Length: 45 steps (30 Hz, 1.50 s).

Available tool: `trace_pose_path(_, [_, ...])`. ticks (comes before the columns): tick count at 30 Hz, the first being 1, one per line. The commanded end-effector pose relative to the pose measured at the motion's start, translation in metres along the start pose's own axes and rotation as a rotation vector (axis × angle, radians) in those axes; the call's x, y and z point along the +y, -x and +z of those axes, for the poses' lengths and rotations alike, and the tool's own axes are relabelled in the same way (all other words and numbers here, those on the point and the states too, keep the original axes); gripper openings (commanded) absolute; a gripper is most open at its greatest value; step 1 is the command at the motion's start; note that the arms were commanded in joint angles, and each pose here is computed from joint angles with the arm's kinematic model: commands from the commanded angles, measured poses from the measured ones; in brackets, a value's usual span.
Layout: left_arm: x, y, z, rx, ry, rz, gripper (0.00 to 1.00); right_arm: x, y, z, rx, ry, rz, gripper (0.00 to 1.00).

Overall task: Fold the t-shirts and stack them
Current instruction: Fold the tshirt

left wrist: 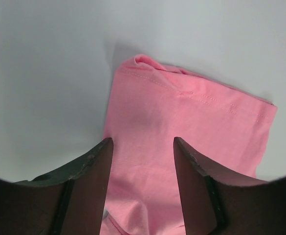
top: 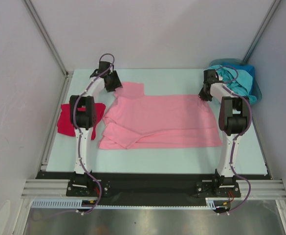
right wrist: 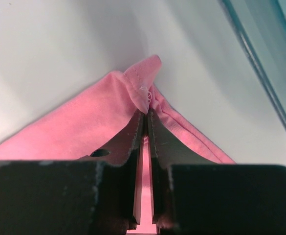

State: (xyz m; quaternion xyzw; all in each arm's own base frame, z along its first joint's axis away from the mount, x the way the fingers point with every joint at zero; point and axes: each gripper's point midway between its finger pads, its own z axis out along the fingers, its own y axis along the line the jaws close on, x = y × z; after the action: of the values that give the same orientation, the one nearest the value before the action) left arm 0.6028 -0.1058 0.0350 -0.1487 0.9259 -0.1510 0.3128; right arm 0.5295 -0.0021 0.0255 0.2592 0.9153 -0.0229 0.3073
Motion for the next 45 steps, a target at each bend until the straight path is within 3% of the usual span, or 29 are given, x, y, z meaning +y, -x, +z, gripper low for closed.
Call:
trace_pose_path(1, [-0.013,0.011,-0.001,-0.018,-0.038,-0.012,0.58,0.01,-0.008,-0.015,0.03,0.042,0.009,0.08])
trace_pose_path(12, [-0.009,-0.011,0.003,0.046,0.06,0.03,0.52,0.016,-0.004,-0.02,0.017,0.067,0.027,0.06])
trace_pose_path(25, [0.038,0.007,-0.033,-0.012,0.254,0.058,0.58,0.014,-0.013,-0.018,0.03,0.074,0.027,0.06])
trace_pose_path(32, [0.043,0.015,-0.042,-0.026,0.261,0.052,0.58,0.017,-0.016,-0.018,0.035,0.083,0.026,0.05])
trace_pose_path(45, [0.03,-0.012,-0.022,0.04,0.189,0.045,0.57,0.017,-0.013,-0.02,0.025,0.089,0.034,0.03])
